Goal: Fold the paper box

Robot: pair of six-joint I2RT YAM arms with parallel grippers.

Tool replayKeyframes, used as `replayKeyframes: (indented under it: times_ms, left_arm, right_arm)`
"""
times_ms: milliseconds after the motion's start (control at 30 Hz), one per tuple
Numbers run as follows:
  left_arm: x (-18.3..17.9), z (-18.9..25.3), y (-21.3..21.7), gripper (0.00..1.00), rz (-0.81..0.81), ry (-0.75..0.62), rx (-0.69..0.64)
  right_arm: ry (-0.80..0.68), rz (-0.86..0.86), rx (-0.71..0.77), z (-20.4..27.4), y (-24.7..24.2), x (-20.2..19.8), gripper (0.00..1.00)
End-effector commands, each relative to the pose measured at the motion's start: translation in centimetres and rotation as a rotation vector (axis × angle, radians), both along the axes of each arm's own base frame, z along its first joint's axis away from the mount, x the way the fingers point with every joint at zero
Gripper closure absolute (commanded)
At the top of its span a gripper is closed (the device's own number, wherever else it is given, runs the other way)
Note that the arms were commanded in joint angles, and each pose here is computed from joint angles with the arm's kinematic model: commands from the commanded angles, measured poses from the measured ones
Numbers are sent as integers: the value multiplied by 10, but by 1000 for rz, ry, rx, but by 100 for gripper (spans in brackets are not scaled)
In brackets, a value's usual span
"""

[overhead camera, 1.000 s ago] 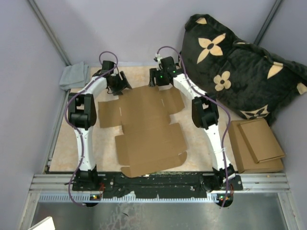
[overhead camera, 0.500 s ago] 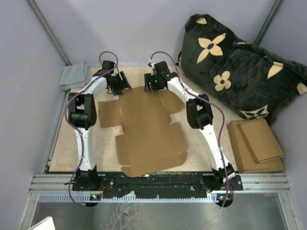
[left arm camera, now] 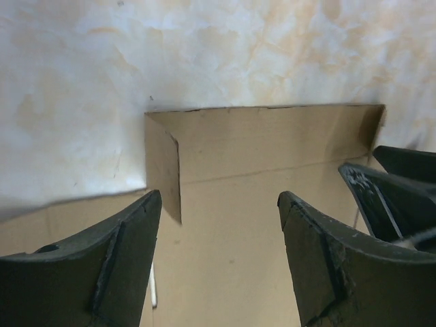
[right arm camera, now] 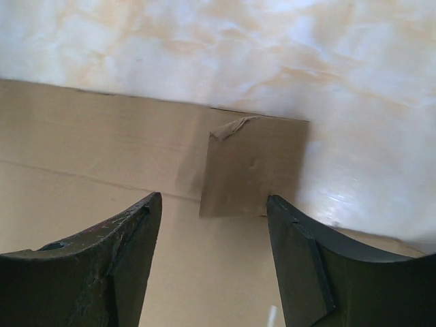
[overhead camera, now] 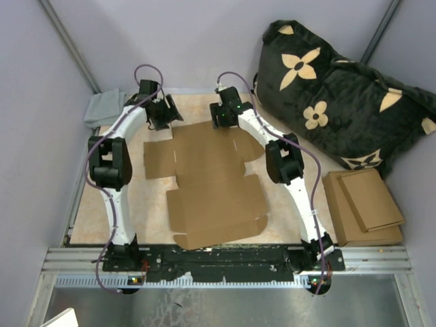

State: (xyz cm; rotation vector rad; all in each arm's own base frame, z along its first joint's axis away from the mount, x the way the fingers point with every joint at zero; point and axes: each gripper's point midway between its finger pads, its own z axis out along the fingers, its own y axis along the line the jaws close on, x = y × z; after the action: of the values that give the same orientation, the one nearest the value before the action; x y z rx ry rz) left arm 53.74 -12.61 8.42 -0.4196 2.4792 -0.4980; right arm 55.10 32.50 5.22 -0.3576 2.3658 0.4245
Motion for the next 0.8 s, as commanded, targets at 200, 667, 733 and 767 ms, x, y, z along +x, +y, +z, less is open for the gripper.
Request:
replayKeyframes:
  times_ms: [200, 667, 733, 767]
  left_arm:
    - [-18, 79, 26, 24, 49, -167, 88]
    - [-27, 56, 28, 25, 33, -121, 106]
    - [-25, 53, 28, 25, 27, -115, 111]
    - [-24, 51, 29, 25, 25, -107, 116]
  right_arm:
    - [-178, -135, -121, 80, -38, 26, 36]
    - [-155, -127, -115, 60, -42, 37, 58]
    - [-152, -126, -119, 58, -44, 38, 58]
    - [-152, -127, -122, 57, -45, 38, 58]
